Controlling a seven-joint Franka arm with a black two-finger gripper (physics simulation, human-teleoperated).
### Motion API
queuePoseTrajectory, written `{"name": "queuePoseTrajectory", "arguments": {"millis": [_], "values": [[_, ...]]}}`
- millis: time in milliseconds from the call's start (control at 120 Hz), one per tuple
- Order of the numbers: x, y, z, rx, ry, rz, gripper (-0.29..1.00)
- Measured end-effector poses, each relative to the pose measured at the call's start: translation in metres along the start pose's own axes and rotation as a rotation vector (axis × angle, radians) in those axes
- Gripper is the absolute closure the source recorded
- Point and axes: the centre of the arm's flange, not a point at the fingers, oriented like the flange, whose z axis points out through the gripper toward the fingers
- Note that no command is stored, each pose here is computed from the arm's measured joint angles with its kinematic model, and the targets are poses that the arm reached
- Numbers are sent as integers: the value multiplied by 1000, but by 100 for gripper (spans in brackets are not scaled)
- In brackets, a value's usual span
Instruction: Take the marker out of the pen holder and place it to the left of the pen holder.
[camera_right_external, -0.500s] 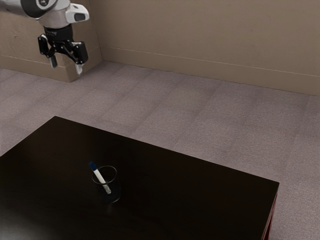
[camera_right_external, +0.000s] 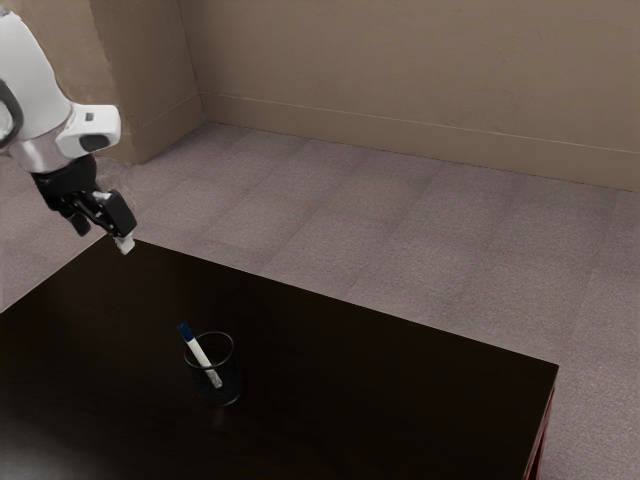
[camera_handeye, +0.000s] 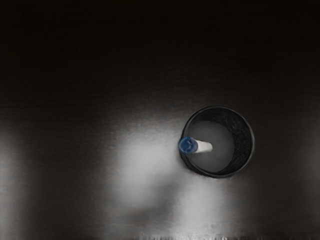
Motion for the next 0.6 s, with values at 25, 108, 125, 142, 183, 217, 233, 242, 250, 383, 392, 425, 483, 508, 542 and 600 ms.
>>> {"name": "queuePoseTrajectory", "arguments": {"millis": [25,108,125,142,183,217,233,242,250,383,392,425,483,508,542,600], "values": [[-9,3,38,5,-6,5,0],[3,14,130,41,13,18,0],[8,16,143,47,24,19,0],[12,16,155,53,36,18,0],[24,10,176,66,74,3,0],[34,0,185,74,113,-25,0],[39,-6,187,77,132,-43,0],[41,-9,189,78,140,-53,0],[43,-12,190,80,149,-63,0],[63,-49,211,59,241,-229,0],[63,-51,211,57,247,-237,0],[61,-56,204,46,279,-269,0],[42,-66,189,19,325,-329,0],[30,-72,188,11,331,-359,0],[19,-77,187,3,335,-388,0],[10,-79,185,-8,339,-419,0]]}}
